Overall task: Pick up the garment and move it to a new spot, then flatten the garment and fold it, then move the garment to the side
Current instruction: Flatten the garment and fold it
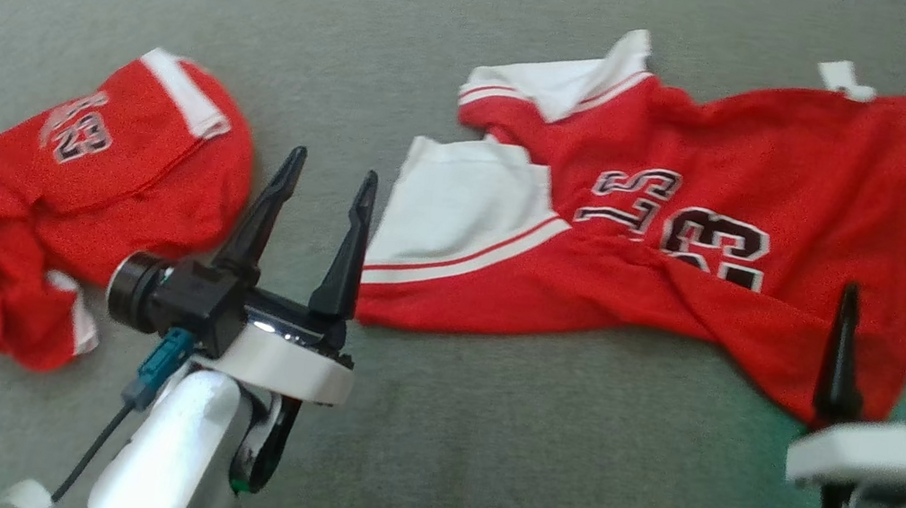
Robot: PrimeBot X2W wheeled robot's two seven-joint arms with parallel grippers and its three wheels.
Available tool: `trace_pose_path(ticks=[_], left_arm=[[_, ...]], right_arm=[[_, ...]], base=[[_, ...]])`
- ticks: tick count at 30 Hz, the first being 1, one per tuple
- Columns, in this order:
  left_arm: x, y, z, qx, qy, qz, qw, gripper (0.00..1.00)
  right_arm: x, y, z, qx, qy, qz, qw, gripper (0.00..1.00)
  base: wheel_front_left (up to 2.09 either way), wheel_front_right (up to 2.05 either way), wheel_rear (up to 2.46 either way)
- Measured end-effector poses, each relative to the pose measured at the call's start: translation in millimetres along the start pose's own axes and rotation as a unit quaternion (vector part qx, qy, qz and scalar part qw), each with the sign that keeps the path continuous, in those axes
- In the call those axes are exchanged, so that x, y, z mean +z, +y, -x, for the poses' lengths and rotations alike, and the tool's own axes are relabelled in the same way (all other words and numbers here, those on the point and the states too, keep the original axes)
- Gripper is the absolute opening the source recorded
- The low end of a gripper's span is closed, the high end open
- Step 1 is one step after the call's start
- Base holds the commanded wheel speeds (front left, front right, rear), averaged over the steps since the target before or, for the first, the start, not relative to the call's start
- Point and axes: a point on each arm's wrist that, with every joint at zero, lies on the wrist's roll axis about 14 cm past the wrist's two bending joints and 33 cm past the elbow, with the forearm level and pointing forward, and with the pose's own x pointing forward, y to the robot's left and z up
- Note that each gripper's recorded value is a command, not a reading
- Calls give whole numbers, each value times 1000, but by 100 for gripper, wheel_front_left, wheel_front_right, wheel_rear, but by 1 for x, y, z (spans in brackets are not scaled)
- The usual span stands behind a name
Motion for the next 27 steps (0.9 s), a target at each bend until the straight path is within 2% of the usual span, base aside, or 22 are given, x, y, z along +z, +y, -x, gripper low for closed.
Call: trace_pose_path(ticks=[3,6,12,15,22,27], left_arm=[[-1,-9,-4,-12,0,0,1000,100],[-8,-17,-5,-24,9,4,1000,100],[-22,-27,-12,-51,29,-4,998,100],[-45,-30,-17,-68,66,-14,995,100],[-90,-25,-51,-102,170,-56,979,100],[-123,-8,-67,-100,248,-93,959,100]], right_arm=[[-12,-12,30,-16,15,-2,1000,100],[-16,-15,46,-27,16,-27,999,100],[-2,-26,51,-46,-7,-43,998,100],[-5,-30,52,-54,-3,-46,997,100],[-18,-44,53,-82,13,-67,994,100],[-23,-49,53,-92,23,-68,993,100]], base=[[0,0,0],[0,0,0],[0,0,0],[0,0,0],[0,0,0],[0,0,0]])
